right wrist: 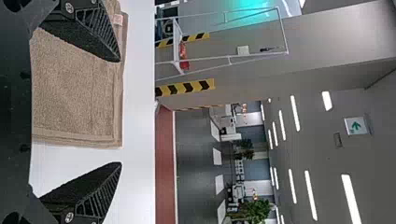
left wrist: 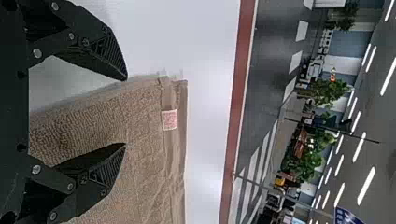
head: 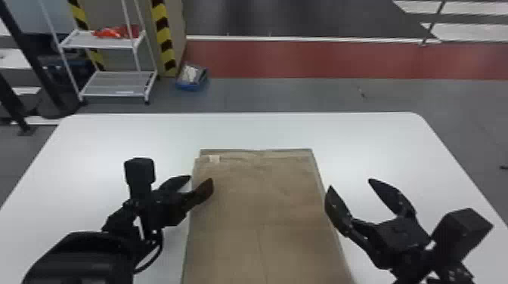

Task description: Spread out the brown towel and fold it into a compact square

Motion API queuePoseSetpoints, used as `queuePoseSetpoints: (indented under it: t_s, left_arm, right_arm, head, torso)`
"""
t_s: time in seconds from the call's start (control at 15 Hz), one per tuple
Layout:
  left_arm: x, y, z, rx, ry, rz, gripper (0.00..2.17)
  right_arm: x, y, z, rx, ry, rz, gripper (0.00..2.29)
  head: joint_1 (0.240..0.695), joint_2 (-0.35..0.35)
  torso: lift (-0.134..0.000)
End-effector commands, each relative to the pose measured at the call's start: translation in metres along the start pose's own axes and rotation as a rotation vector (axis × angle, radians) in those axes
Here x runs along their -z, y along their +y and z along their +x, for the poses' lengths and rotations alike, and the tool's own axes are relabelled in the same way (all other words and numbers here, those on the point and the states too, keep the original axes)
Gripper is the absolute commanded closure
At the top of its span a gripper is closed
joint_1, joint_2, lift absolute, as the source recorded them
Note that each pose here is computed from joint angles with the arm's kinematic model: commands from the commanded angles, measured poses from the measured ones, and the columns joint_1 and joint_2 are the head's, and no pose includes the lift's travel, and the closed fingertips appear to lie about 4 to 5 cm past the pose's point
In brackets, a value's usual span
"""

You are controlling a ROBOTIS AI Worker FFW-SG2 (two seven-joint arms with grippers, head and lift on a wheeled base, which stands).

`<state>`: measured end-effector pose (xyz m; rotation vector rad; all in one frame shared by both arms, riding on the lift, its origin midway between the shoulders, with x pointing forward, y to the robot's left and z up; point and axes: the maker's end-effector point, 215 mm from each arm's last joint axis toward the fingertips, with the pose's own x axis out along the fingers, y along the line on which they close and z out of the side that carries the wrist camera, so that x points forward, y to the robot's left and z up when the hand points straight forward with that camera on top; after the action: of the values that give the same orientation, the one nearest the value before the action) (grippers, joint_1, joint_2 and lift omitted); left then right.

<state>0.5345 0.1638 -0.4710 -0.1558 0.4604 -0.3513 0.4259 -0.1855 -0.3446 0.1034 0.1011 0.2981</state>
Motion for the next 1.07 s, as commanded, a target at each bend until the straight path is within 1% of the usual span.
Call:
queuePoseSetpoints:
  t_s: [0.0, 0.07, 0.13, 0.2, 0.47, 0.53, 0.67, 0.87, 0.93, 1.0]
  left_arm:
    - [0.001, 0.0, 0.001, -0.002, 0.003, 0.003, 0.68]
    - [0.002, 0.001, 0.001, -0.003, 0.005, 0.003, 0.82]
    - [0.001, 0.001, 0.001, -0.004, 0.005, 0.007, 0.86]
    - [0.0, 0.003, 0.0, -0.011, 0.002, 0.008, 1.07]
    - [-0.007, 0.005, -0.005, -0.032, -0.016, 0.018, 1.08]
    - [-0.018, -0.001, -0.011, -0.025, -0.041, 0.027, 1.08]
    - [-0.032, -0.023, -0.025, 0.003, -0.077, 0.047, 1.08]
    - [-0.051, -0.074, -0.055, 0.074, -0.117, 0.073, 1.08]
    - [-0.057, -0.091, -0.065, 0.097, -0.133, 0.103, 1.08]
    - [-0.055, -0.108, -0.071, 0.113, -0.132, 0.137, 1.08]
  right_arm:
    - [0.002, -0.001, 0.001, 0.0, 0.006, 0.003, 0.09]
    - [0.002, -0.001, 0.002, 0.0, 0.007, 0.006, 0.09]
    - [0.003, -0.001, 0.002, 0.002, 0.007, 0.011, 0.09]
    - [0.002, -0.002, 0.003, 0.002, 0.005, 0.012, 0.09]
    - [0.008, -0.003, 0.008, 0.001, 0.022, 0.016, 0.09]
    - [0.007, -0.003, 0.008, 0.001, 0.019, 0.015, 0.09]
    - [0.005, -0.002, 0.008, -0.001, 0.02, 0.017, 0.09]
    - [0.002, -0.003, 0.006, 0.013, 0.02, 0.015, 0.09]
    - [-0.001, -0.007, 0.006, 0.021, 0.012, 0.013, 0.09]
    - [-0.005, -0.013, 0.004, 0.033, -0.004, 0.012, 0.09]
  head:
    - [0.695, -0.025]
    - [0.695, -0.025]
    - [0.695, -0.025]
    - [0.695, -0.025]
    - [0.695, -0.02]
    - [0.695, -0.018]
    - [0.695, -0.02]
    - [0.695, -0.038]
    - [0.695, -0.048]
    - [0.695, -0.062]
  torso:
    - [-0.12]
    - [-0.12]
    - [-0.12]
    - [-0.12]
    - [-0.12]
    - [-0.12]
    - [-0.12]
    - [-0.12]
    - [-0.12]
    - [-0.12]
